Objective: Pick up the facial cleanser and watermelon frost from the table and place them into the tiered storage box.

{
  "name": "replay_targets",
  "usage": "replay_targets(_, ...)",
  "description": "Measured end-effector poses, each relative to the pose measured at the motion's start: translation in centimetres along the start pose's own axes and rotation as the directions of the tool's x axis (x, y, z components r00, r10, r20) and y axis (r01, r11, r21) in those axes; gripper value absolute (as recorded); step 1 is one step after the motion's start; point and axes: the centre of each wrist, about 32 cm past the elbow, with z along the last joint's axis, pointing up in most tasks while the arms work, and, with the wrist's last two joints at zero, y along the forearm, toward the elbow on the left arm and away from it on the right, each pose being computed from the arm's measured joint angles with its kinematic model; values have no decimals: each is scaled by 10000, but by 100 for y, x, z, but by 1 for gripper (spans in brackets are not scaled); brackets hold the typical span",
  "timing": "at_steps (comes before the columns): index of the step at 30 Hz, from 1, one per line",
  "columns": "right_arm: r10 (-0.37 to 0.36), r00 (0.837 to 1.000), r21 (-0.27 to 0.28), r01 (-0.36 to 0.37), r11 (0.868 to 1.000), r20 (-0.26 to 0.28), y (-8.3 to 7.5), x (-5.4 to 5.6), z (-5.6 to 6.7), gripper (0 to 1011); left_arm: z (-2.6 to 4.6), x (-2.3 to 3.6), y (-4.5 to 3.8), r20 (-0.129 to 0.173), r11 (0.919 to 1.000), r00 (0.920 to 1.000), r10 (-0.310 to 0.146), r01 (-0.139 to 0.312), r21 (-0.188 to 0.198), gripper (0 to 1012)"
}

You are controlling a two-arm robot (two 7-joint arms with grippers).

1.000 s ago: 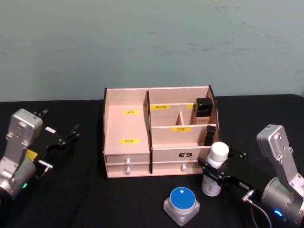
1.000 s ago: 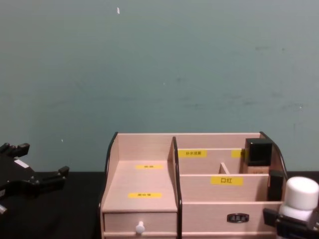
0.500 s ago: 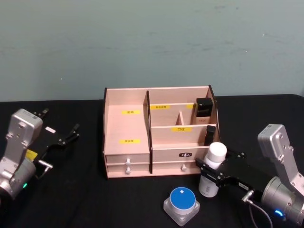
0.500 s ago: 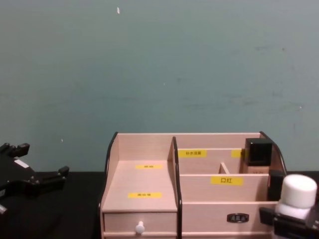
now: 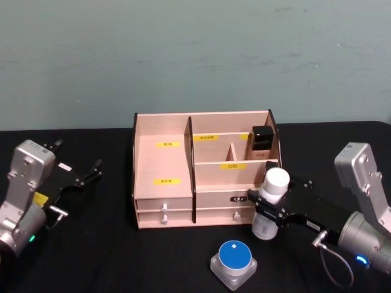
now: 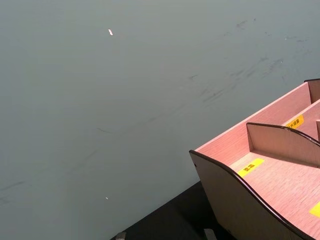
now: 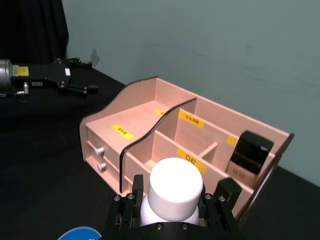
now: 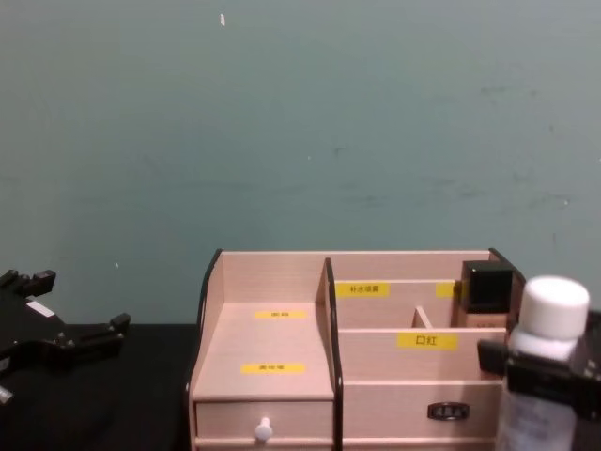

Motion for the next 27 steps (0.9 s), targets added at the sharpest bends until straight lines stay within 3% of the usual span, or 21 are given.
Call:
replay_targets(14,114,9980,592,-151,9981,614,138,166,446,600,0,0,0,0,10000,10000,0,0,0,1010)
replay_targets(27,393,9949,943,-481,9944,933,387,255,738,600,0,0,0,0,10000,10000,0,0,0,1010)
